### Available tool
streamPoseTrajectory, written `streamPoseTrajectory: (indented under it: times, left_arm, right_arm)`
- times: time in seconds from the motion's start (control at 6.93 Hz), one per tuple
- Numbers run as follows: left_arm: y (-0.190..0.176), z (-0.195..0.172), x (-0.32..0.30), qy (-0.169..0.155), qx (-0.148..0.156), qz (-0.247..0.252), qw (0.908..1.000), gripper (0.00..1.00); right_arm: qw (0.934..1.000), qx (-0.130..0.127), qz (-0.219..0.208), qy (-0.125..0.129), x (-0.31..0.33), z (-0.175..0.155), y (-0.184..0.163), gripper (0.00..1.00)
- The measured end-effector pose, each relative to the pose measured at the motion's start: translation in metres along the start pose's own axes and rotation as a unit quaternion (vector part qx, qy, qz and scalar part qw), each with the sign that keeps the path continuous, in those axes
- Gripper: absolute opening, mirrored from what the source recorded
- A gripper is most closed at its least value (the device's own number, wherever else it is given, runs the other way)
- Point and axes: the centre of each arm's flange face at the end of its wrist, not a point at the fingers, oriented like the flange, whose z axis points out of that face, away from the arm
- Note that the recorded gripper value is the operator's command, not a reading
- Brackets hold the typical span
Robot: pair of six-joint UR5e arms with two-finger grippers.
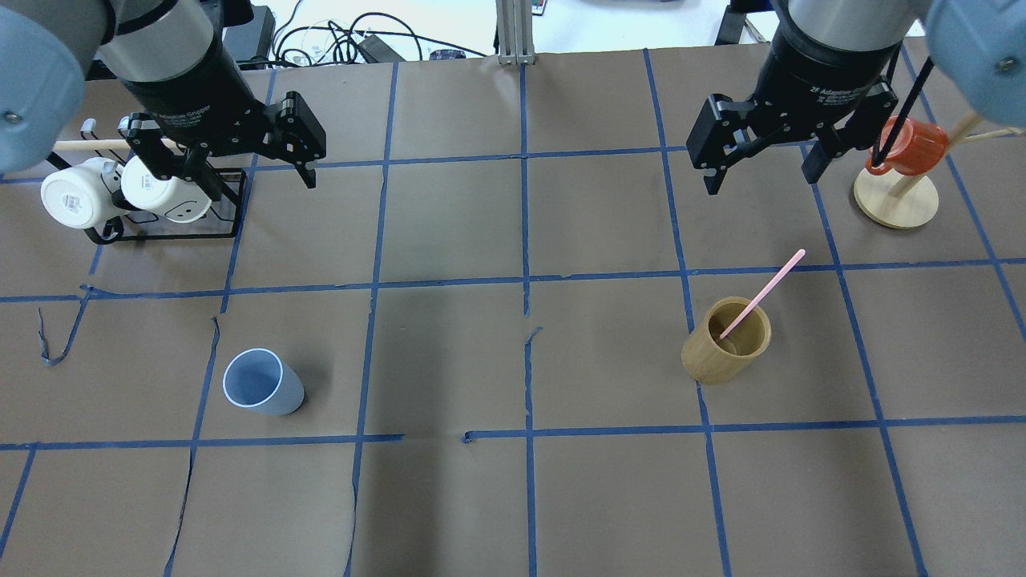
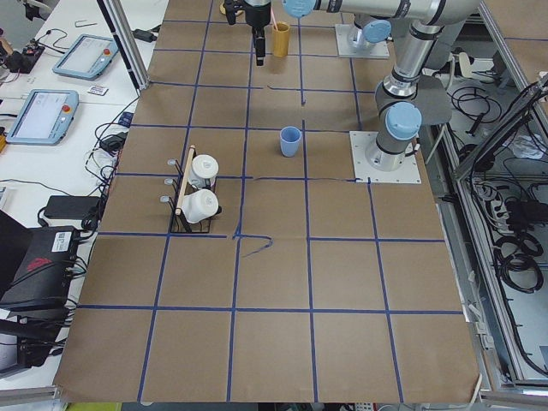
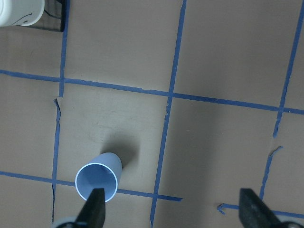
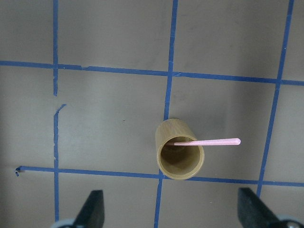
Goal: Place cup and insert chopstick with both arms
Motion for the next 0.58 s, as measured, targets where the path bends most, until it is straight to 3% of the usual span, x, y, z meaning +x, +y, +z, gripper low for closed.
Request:
streamPoseTrajectory:
  times: [0.58]
  left_arm:
    - [-0.008, 0.014, -0.013, -0.001, -0.008, 0.027, 0.9996, 1.00]
  right_arm:
    - [1.0000, -0.005, 0.002, 0.004, 0.001, 0.005, 0.000, 1.00]
